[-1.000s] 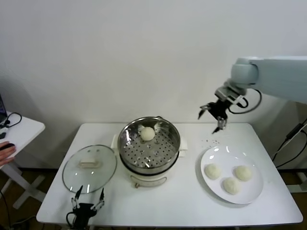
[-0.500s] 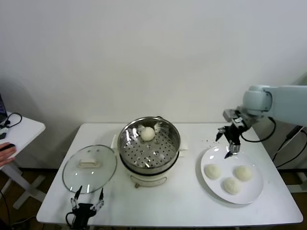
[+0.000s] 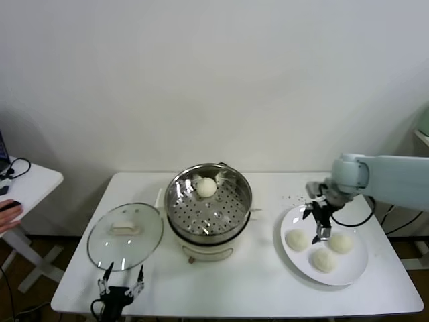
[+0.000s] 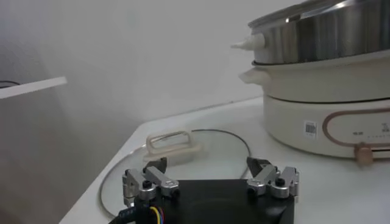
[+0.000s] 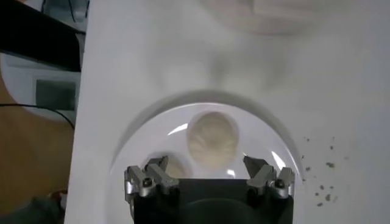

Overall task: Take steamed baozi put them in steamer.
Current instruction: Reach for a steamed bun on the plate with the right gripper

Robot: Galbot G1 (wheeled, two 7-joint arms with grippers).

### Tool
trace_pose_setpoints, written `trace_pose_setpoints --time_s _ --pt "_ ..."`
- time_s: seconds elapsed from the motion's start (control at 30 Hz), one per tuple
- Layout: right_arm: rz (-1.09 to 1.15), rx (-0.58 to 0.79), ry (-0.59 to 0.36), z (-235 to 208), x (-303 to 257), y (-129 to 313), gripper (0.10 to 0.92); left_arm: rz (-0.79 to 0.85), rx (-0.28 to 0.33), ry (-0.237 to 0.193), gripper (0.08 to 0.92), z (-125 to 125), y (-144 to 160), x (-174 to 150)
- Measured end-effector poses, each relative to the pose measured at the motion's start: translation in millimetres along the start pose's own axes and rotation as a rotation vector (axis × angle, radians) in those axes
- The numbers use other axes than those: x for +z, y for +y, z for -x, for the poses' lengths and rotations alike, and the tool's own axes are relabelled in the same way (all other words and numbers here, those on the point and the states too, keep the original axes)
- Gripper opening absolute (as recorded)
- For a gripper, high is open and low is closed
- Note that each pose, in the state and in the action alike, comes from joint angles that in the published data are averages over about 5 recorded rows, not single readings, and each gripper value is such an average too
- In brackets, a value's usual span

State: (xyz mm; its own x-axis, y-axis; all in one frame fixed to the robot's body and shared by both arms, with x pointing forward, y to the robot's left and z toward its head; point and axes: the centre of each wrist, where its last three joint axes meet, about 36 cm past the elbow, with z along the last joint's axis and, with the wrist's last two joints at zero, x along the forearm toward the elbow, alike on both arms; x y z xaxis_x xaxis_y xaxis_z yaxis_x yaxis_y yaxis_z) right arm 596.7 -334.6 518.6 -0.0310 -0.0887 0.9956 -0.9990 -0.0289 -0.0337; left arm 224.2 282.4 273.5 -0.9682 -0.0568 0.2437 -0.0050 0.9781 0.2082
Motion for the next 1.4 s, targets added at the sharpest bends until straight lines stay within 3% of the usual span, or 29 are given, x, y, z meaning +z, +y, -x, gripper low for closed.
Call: trace_pose_setpoints --time_s 0.4,1.03,1.4 --pt "0.025 0.041 0.004 38.5 -6.7 -1.9 0.823 0.003 -0.002 0.000 0.823 -0.9 1.2 0.4" --pt "0.043 0.046 0.021 56.2 -11.4 1.4 0.795 0.003 -0.004 -0.001 0.823 0.4 1.5 -0.1" --pt "0.032 0.051 0.041 52.8 -11.6 0.5 0.621 0.004 -0.004 -0.003 0.823 1.4 1.8 -0.6"
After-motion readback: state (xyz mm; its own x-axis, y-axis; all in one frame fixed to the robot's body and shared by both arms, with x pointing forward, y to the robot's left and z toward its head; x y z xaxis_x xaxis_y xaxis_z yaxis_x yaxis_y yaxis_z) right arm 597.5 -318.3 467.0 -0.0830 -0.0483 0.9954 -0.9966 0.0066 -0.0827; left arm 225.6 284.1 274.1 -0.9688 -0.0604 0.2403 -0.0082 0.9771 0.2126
